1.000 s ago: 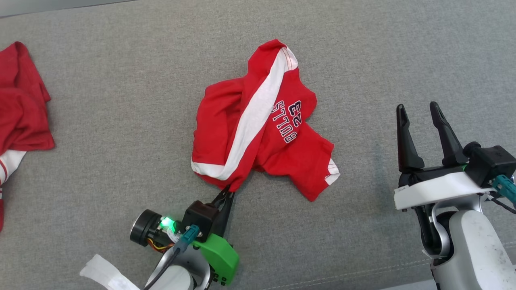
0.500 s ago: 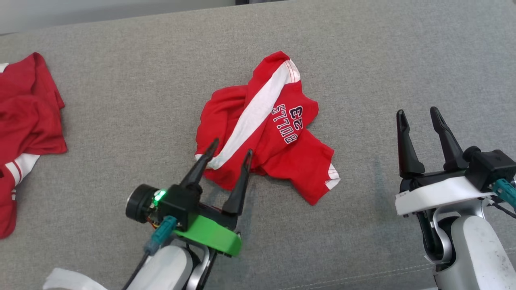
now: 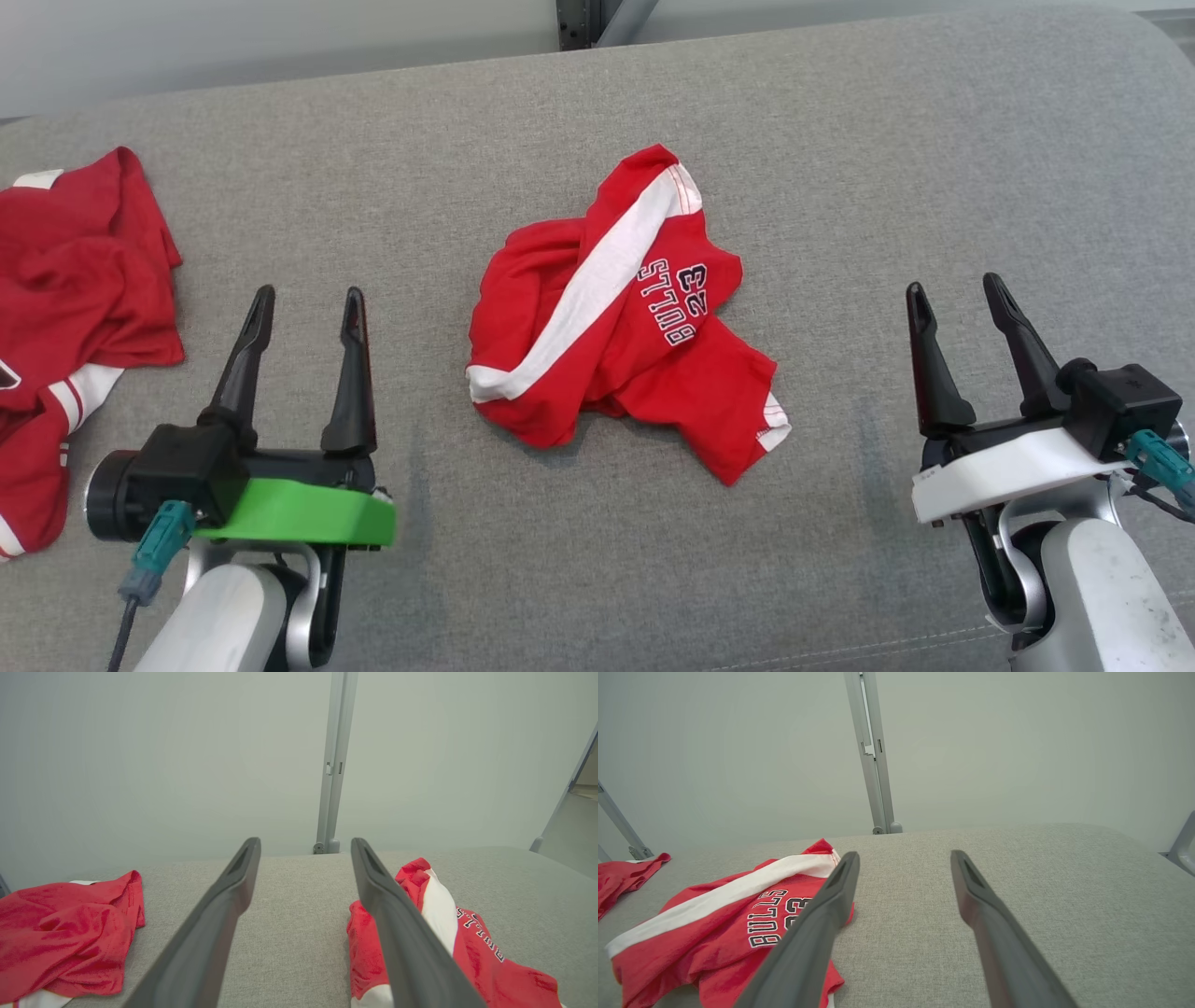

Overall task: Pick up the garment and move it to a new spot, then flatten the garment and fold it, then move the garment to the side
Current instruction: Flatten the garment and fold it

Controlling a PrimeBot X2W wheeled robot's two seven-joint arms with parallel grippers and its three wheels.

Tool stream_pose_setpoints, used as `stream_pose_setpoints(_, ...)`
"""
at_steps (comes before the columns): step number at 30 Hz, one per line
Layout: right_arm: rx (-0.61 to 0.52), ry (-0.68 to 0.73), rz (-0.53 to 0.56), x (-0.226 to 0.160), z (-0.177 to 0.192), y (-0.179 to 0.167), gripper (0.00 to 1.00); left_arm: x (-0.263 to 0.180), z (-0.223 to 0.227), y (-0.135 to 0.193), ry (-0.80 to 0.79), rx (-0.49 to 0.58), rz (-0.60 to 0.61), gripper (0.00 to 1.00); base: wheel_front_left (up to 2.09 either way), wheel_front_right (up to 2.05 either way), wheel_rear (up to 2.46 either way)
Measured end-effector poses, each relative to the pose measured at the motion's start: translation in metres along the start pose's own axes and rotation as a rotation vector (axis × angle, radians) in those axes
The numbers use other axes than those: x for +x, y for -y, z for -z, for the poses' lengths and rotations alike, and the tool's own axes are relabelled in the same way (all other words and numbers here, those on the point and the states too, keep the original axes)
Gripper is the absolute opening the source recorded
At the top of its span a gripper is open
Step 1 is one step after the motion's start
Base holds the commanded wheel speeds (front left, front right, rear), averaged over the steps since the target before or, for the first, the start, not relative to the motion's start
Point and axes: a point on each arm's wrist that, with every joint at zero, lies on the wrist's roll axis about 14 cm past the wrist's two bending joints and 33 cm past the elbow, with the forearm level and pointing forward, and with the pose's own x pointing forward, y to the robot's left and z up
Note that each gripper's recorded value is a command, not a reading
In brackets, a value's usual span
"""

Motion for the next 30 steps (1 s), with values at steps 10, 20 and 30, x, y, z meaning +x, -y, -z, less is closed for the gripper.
stream_pose_setpoints(10,-0.001,-0.009,-0.018,-0.001,0.001,-0.005,1.0,-0.021,0.0,-0.03,-0.023,0.016,-0.086,1.0,0.0,0.0,0.0)
stream_pose_setpoints(20,-0.023,-0.035,-0.03,0.011,0.009,0.001,1.0,-0.02,0.002,-0.028,-0.032,0.009,-0.08,1.0,0.0,0.0,0.0)
stream_pose_setpoints(30,-0.054,-0.157,-0.147,0.057,0.053,-0.018,1.0,-0.019,0.007,-0.047,-0.03,0.006,-0.149,1.0,0.0,0.0,0.0)
